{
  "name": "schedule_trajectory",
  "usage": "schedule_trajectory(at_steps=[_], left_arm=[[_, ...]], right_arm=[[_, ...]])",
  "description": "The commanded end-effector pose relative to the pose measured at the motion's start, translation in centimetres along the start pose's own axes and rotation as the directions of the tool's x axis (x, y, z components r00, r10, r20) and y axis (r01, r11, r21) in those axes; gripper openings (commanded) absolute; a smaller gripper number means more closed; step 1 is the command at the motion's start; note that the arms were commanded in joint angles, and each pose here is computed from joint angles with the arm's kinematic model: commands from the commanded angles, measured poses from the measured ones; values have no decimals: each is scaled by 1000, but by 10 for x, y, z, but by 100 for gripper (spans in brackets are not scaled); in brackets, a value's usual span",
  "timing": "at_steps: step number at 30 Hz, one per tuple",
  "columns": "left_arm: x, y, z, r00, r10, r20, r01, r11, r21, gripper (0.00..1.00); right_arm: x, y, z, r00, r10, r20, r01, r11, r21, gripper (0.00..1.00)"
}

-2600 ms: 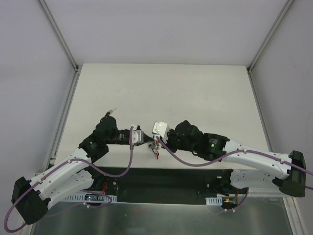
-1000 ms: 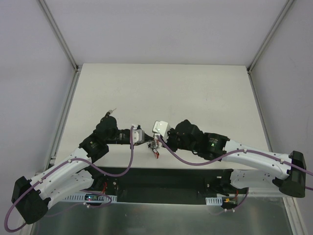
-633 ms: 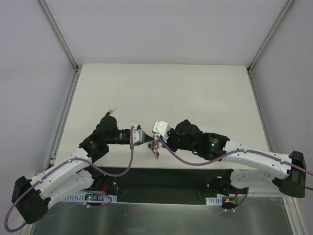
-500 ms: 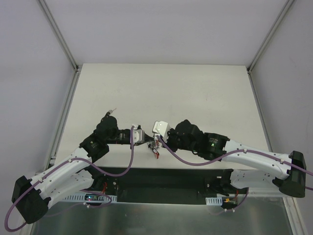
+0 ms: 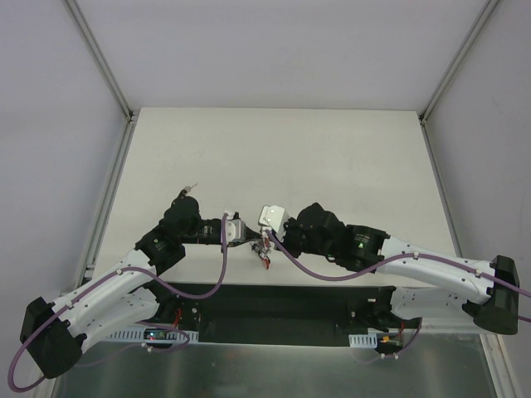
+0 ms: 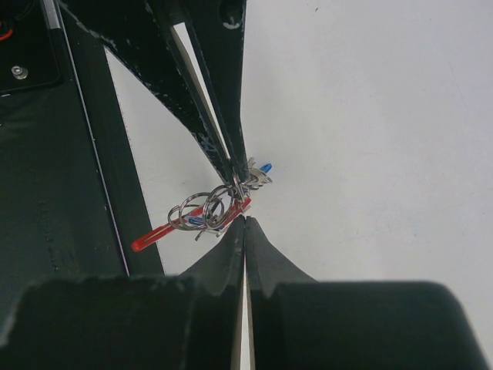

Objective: Put the keys on the keyring

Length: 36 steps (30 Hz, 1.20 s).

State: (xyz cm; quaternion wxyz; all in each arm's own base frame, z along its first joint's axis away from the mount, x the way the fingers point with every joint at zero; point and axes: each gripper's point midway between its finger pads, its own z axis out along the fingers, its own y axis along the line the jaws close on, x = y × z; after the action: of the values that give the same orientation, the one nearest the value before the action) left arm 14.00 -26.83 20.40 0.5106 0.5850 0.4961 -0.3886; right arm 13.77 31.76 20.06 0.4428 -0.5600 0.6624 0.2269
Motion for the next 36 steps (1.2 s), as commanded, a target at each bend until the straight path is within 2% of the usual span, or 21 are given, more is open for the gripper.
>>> schedule_trajectory(at_steps=[1, 10, 36], left_arm=[[-20, 1, 2, 996, 63, 62, -64, 998, 5, 0], [-22, 4, -2, 995, 82, 65, -81, 996, -24, 0], [-18, 0, 2, 997, 57, 59, -58, 998, 15, 0]], right_arm=[[-18, -5, -5, 999, 16, 50, -17, 1000, 13, 1], [-12, -7, -5, 999, 18, 35, -19, 999, 30, 1], [-25, -5, -11, 996, 20, 81, -21, 1000, 11, 1]])
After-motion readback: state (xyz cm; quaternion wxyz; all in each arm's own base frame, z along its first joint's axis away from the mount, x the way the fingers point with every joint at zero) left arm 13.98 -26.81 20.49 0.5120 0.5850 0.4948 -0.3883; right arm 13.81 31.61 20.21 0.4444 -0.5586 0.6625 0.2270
